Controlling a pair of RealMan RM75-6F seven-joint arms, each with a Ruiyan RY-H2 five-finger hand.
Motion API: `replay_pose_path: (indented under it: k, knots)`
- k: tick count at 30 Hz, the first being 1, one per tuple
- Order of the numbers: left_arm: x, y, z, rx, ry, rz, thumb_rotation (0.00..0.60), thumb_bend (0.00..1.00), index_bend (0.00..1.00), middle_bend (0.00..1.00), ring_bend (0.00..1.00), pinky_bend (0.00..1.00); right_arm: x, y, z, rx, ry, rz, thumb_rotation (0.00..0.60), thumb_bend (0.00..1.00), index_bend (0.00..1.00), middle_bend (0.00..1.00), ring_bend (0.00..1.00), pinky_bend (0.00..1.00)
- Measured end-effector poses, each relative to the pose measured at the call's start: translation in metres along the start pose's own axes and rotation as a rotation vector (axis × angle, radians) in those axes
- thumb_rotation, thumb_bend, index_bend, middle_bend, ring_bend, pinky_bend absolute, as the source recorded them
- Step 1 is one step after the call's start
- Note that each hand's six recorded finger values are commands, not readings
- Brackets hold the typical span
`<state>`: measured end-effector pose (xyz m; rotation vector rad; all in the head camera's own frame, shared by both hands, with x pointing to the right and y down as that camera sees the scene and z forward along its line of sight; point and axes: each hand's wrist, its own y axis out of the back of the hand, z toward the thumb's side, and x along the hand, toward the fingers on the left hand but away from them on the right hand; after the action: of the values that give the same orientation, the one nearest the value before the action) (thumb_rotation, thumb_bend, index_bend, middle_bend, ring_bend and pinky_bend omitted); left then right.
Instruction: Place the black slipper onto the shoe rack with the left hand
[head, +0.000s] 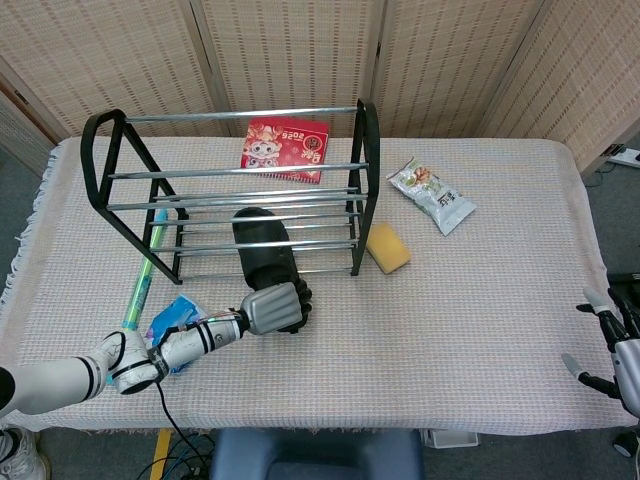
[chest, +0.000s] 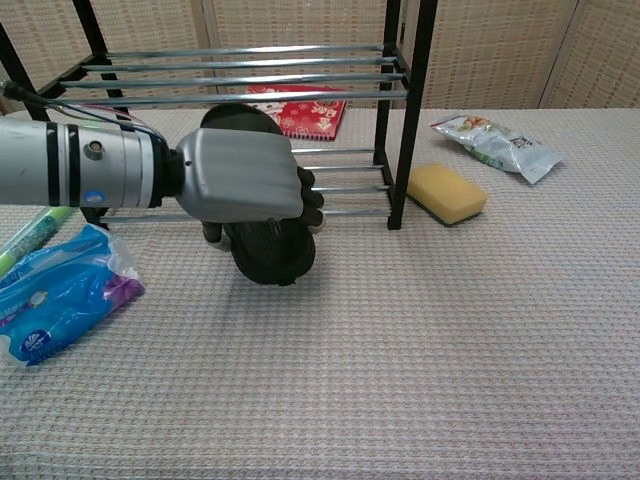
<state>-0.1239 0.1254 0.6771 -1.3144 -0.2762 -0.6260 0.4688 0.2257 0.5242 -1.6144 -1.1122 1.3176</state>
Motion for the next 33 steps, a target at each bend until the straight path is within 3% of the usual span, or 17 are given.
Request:
replay_pose_path:
  k: [5, 9, 16, 25, 33]
  knots:
    - [0.004, -0.007, -0.007, 0.035, 0.022, -0.027, 0.6, 0.23, 0.48, 0.41, 0.28, 0.52, 0.0, -0.002, -0.001, -0.004, -0.001, 0.004, 0.6, 0.24, 0.04, 0.27, 0.1, 0.15]
    - [0.003, -0.014, -0.014, 0.053, 0.051, -0.064, 0.6, 0.23, 0.28, 0.23, 0.16, 0.43, 0.001, -0.001, -0.003, -0.005, -0.008, 0.002, 0.6, 0.24, 0.04, 0.27, 0.1, 0.14]
    - [-0.004, -0.022, -0.018, 0.086, 0.087, -0.124, 0.6, 0.23, 0.15, 0.09, 0.06, 0.37, 0.002, -0.002, -0.004, -0.006, -0.007, 0.004, 0.6, 0.24, 0.04, 0.27, 0.1, 0.15]
    - [-0.017, -0.028, -0.017, 0.062, 0.125, -0.182, 0.6, 0.23, 0.12, 0.08, 0.05, 0.35, 0.002, -0.001, -0.002, -0.008, 0.002, -0.005, 0.6, 0.24, 0.04, 0.27, 0.1, 0.15]
    - [-0.035, -0.013, 0.002, 0.007, 0.123, -0.161, 0.6, 0.23, 0.14, 0.08, 0.05, 0.35, 0.003, 0.0, -0.003, -0.009, 0.001, -0.007, 0.6, 0.24, 0.04, 0.27, 0.1, 0.15]
